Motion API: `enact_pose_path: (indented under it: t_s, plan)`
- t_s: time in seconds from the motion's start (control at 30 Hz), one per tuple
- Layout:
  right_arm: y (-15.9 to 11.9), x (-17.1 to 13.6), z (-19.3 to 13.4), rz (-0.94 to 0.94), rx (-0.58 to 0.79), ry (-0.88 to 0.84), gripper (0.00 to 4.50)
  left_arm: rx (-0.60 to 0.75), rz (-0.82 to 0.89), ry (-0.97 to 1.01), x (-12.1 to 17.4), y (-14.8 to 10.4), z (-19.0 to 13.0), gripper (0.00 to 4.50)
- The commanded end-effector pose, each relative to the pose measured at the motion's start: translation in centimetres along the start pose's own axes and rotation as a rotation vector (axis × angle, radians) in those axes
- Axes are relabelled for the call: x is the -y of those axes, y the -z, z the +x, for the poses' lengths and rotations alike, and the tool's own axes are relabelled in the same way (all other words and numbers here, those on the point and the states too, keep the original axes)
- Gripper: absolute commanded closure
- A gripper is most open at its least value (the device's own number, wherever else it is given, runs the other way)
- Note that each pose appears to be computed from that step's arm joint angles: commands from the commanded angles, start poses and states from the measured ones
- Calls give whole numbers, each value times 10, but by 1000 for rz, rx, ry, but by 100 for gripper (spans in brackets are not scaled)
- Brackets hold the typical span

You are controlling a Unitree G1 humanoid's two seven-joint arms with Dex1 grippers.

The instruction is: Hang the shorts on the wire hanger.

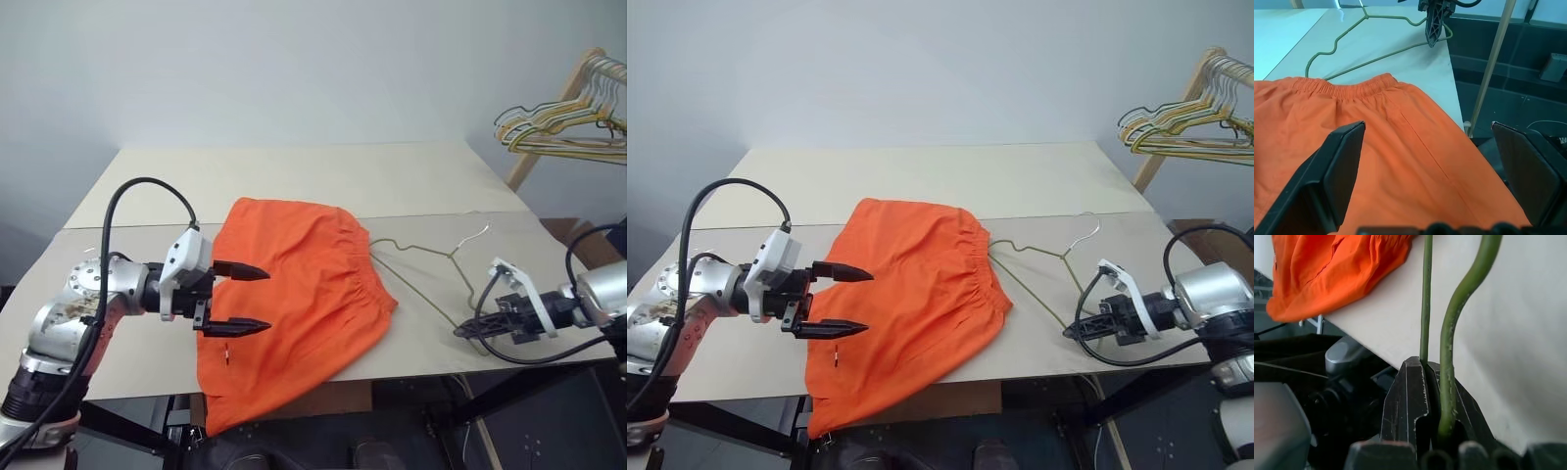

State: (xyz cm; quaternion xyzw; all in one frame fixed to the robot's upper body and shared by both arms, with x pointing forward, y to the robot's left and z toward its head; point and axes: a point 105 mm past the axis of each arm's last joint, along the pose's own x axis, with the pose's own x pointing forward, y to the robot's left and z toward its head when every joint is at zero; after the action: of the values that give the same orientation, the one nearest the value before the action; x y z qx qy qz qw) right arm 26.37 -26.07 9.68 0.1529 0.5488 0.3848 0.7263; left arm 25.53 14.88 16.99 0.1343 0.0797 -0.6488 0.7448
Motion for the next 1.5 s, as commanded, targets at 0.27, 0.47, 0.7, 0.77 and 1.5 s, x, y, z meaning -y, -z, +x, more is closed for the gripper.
enact_pose_path:
  t_s: [0.27,0.47,0.7,0.77,1.5]
  plan:
    - [27,-28,10,-108,-166,-113,450,-1,45,-5,2,-9,-4,2]
    - [7,-16,24,-51,-91,-57,450,-9,47,0,3,-7,-3,2]
    - [-25,-9,39,-11,0,-64,450,-13,67,-11,0,-11,-5,2]
    - [-22,-15,41,-33,-29,-96,450,-15,72,-20,-1,-12,-6,2]
    - [-71,-12,81,47,106,-136,450,-17,80,-14,1,-9,-4,2]
